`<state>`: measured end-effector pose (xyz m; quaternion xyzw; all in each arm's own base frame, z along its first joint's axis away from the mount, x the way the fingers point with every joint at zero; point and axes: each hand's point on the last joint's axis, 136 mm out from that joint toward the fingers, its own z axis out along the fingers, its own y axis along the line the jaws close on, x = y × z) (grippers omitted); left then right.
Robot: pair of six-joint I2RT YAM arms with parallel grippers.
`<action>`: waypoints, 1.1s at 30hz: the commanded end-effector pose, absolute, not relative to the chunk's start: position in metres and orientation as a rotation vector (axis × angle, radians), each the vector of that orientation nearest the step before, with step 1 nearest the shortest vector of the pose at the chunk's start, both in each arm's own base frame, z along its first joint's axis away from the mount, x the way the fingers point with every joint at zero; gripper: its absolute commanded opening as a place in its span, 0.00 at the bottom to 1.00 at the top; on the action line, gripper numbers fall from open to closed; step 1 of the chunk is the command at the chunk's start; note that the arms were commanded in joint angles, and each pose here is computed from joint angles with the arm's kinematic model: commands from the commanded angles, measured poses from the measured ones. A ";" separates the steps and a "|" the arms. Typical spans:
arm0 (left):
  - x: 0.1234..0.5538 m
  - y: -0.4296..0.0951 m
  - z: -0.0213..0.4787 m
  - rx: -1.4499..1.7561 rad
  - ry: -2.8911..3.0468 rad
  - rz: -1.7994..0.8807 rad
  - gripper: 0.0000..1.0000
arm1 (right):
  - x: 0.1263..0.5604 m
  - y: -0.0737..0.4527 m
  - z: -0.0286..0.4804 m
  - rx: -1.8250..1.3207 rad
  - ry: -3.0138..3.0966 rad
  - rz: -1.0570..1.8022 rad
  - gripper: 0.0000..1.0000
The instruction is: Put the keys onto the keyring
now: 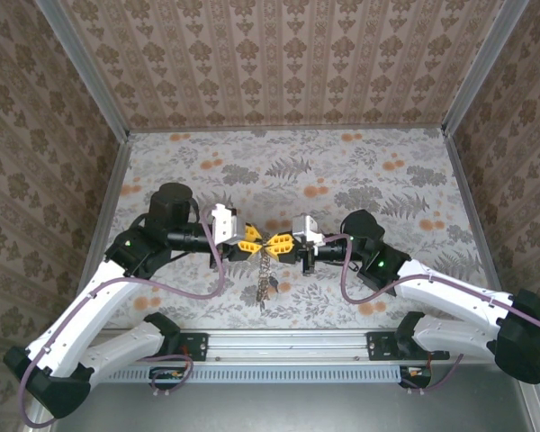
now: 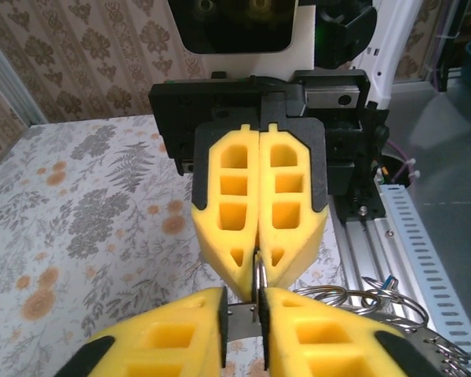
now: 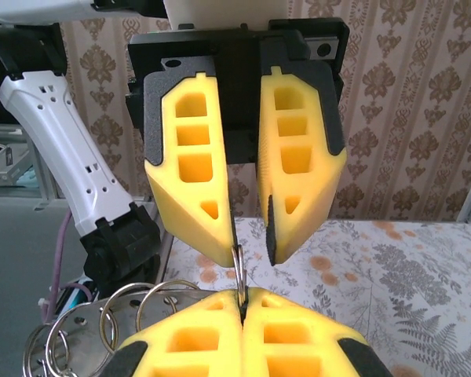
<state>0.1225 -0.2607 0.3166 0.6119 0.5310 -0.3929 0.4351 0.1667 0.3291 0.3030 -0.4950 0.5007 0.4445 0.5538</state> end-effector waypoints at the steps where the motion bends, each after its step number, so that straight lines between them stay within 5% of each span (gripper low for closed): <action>1: 0.118 -0.264 0.320 1.533 1.281 -1.042 0.16 | 0.160 0.329 0.334 -1.156 1.072 1.068 0.00; 9: 0.120 -0.265 0.316 1.540 1.287 -1.039 0.18 | 0.159 0.330 0.335 -1.165 1.068 1.071 0.00; 14: 0.117 -0.264 0.318 1.559 1.276 -1.035 0.00 | 0.161 0.330 0.329 -1.183 1.099 1.043 0.00; 18: 0.120 -0.259 0.317 1.576 1.298 -0.958 0.00 | 0.167 0.321 0.308 -1.273 1.194 0.887 0.17; 33: 0.125 -0.259 0.306 1.660 1.365 -0.790 0.00 | 0.168 0.320 0.289 -1.478 1.390 0.759 0.30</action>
